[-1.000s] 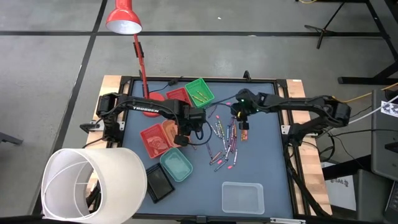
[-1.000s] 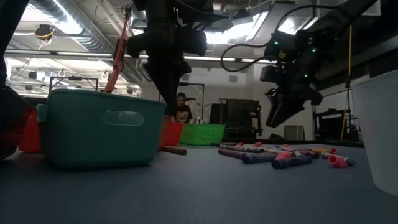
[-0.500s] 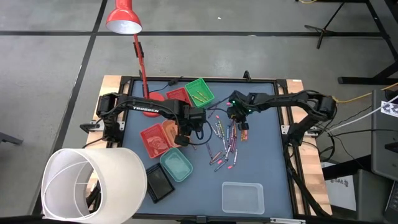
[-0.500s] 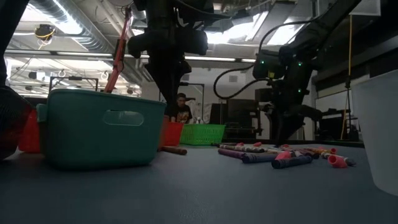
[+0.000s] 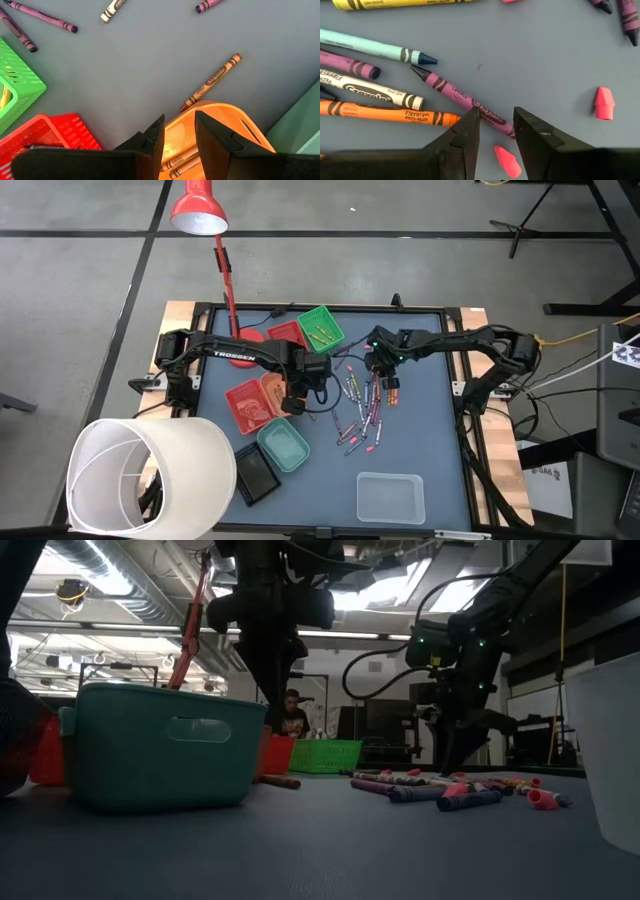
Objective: Sort crayons
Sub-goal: Put the purple crayon into the white bin
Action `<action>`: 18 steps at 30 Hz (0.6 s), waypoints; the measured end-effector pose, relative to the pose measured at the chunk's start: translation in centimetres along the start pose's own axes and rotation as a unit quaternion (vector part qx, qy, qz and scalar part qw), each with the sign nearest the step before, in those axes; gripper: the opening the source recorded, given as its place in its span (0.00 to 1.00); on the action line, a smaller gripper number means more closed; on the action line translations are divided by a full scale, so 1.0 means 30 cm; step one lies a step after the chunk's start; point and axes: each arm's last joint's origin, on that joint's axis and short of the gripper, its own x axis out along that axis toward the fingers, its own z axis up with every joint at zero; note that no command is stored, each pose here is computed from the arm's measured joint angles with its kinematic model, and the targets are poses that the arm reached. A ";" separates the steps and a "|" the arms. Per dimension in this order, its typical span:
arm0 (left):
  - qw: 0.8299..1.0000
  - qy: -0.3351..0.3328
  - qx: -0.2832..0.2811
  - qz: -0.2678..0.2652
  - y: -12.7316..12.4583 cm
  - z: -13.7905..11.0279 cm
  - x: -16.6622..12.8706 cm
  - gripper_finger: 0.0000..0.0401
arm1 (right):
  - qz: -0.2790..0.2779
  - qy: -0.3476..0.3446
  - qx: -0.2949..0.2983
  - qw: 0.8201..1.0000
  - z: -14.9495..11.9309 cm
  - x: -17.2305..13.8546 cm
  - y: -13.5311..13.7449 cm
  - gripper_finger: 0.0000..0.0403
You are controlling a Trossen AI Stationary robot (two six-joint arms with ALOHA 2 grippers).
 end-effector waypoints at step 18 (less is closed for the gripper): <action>1.000 -0.007 -0.001 0.002 0.001 0.005 0.000 0.23 | 0.016 0.021 -0.016 1.000 0.011 -0.019 -0.006 0.31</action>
